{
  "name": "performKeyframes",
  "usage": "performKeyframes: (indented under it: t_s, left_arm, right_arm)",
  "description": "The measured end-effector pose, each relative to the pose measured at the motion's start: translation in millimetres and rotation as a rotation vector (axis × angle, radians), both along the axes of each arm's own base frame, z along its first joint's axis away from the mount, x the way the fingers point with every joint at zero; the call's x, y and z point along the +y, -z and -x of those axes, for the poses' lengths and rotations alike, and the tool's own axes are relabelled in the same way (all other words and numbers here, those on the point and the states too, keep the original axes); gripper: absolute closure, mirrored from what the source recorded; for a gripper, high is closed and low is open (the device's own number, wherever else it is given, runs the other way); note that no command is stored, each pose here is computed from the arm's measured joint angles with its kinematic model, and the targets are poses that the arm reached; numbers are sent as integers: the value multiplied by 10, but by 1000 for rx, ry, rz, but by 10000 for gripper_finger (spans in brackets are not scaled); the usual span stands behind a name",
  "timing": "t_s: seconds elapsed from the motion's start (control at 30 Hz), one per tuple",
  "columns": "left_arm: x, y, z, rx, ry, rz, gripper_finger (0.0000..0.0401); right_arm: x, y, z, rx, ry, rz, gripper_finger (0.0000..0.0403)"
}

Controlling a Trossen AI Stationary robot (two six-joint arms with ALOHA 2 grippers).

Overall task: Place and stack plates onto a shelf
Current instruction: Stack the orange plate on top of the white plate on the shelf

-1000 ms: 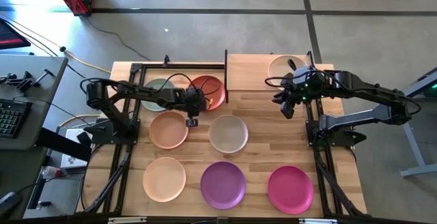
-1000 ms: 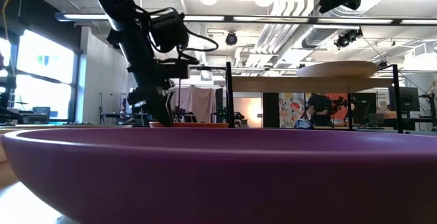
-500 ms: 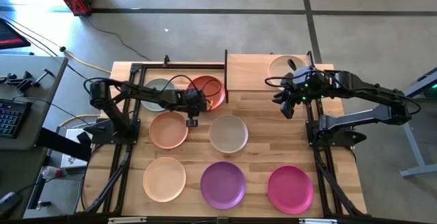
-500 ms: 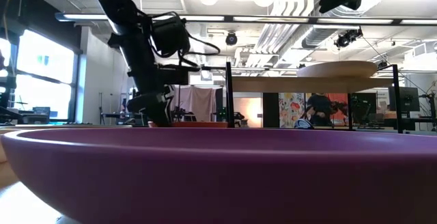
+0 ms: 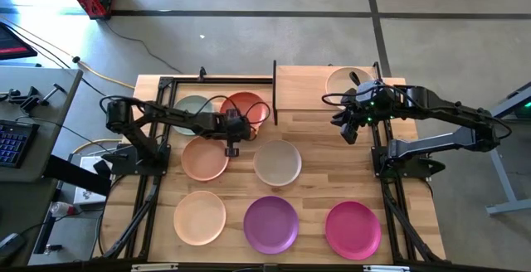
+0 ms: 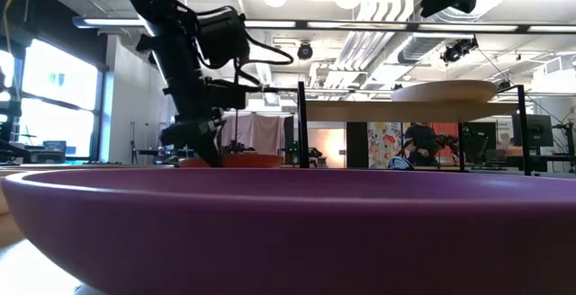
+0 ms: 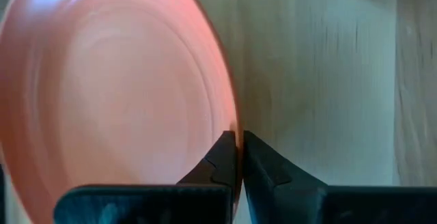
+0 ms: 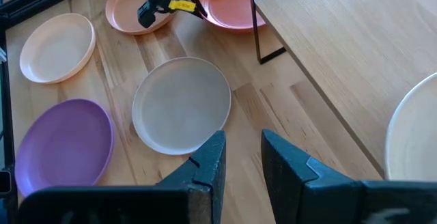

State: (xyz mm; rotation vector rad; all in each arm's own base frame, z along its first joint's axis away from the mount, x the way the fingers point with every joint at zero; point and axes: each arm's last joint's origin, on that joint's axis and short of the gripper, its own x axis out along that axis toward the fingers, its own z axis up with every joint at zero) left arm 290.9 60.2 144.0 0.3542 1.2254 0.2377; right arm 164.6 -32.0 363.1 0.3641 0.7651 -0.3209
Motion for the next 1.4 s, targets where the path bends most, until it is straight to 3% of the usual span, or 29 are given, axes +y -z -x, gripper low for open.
performKeyframes:
  t_s: [0.37, 0.63, 0.97, 1.2, 1.4]
  left_arm:
    - [-204, -422, -142, 132, -11, -166, 400]
    - [-295, -770, -133, 189, -148, -246, 400]
    - [-491, -1299, -223, 156, -108, -388, 400]
    - [-670, -1654, -297, 91, -20, -483, 400]
    - [-899, -1802, -321, 133, 200, -550, 400]
  right_arm:
    - [-3, -16, -16, -30, 29, -23, 329]
    - [-1, -16, -16, -31, 27, -34, 329]
    - [-2, -20, -22, -40, 40, -43, 329]
    - [-6, -19, -21, -34, 38, -21, 329]
    - [-21, 19, -85, -9, 42, -18, 326]
